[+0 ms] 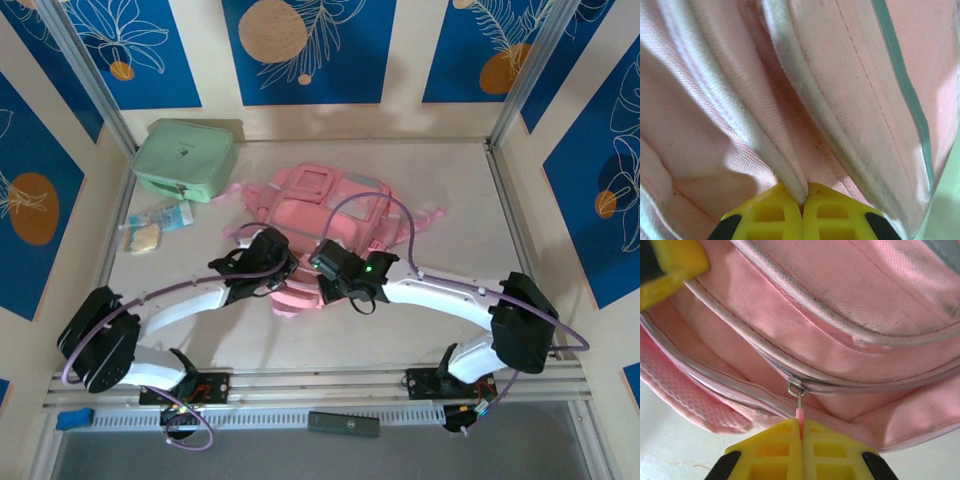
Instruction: Pack books, pencil case, and school supplies into a backpack
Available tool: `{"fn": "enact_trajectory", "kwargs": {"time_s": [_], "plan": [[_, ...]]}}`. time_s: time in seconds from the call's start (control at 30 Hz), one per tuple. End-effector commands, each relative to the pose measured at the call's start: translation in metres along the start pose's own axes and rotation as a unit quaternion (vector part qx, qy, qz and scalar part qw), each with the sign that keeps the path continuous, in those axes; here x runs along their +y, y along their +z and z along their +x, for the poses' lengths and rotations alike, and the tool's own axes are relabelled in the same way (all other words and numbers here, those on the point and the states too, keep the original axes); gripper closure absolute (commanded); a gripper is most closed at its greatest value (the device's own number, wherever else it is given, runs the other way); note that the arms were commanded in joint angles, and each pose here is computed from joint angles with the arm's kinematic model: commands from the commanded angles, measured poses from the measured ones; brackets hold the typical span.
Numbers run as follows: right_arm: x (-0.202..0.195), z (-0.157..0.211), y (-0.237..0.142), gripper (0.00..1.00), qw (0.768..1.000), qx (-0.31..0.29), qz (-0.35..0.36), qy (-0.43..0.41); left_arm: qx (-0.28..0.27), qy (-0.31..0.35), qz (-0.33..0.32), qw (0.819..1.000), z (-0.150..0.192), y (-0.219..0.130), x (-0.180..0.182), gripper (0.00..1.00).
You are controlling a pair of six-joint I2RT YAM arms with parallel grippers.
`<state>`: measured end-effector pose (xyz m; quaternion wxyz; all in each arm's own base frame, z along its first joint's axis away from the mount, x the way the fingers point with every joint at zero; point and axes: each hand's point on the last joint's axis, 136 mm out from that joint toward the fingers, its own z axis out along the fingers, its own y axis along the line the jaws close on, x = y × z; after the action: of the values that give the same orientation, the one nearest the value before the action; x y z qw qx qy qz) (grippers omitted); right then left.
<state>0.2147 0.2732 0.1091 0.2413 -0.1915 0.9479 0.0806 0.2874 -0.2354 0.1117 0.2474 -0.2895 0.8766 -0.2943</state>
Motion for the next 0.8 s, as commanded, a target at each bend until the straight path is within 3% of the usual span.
{"fn": "enact_trajectory", "kwargs": {"time_s": [0.0, 0.33, 0.77], "plan": [[-0.013, 0.019, 0.001, 1.00, 0.996, 0.039, 0.060, -0.045, -0.050, 0.040, -0.025, 0.998, -0.040, -0.021, 0.017, 1.00], [-0.055, 0.010, 0.002, 1.00, 0.984, 0.045, 0.173, -0.030, -0.048, 0.041, -0.030, 0.998, -0.090, -0.047, 0.052, 1.00], [-0.091, -0.045, 0.020, 1.00, 0.990, -0.003, 0.143, 0.016, -0.008, 0.050, -0.014, 0.999, -0.112, -0.036, 0.050, 1.00]]}}
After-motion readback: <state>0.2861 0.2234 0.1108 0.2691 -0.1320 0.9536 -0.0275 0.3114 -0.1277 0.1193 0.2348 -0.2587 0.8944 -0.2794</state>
